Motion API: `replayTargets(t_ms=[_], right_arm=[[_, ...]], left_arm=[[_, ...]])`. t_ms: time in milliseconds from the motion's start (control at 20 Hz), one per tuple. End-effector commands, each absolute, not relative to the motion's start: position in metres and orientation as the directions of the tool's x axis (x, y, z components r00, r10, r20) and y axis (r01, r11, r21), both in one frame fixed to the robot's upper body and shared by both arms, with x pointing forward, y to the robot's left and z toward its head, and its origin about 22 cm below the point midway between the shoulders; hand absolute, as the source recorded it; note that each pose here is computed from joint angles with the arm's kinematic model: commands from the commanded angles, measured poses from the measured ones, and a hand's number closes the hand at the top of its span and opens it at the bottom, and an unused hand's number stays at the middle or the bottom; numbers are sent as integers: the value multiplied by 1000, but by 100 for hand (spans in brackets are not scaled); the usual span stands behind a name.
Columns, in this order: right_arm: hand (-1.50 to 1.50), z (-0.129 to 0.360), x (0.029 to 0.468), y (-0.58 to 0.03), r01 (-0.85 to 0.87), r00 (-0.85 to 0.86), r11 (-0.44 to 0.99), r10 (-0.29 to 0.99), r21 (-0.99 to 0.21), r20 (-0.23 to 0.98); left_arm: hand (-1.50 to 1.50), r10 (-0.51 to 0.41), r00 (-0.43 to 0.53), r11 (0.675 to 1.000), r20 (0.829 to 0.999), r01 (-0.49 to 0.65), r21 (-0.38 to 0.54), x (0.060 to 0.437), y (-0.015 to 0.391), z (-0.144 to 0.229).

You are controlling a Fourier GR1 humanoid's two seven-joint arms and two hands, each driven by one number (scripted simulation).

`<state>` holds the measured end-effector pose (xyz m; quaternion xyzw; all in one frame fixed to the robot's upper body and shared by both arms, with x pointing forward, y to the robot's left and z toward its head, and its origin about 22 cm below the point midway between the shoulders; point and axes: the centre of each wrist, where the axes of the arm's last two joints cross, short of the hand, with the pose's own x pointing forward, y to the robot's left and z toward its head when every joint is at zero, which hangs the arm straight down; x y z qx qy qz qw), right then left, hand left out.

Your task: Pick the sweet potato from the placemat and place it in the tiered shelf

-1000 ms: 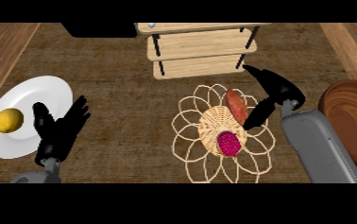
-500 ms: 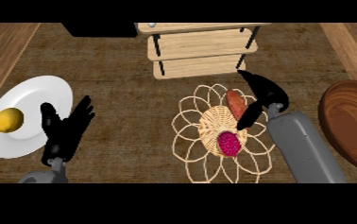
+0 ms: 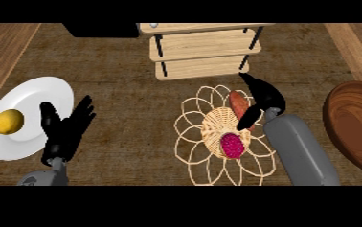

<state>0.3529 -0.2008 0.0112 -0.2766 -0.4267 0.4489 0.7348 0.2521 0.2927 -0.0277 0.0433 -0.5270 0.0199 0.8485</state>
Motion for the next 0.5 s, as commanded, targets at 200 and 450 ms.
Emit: replayTargets(t_ms=[200, 450], right_arm=[[-150, -21, 361, -178, -414, 200, 449, 894, -792, 402], [150, -15, 358, -199, -619, 67, 276, 951, -735, 300]], left_arm=[[0, -6, 430, 995, 903, -85, 47, 261, 284, -37], [0, -13, 435, 996, 900, -76, 51, 254, 295, -28]])
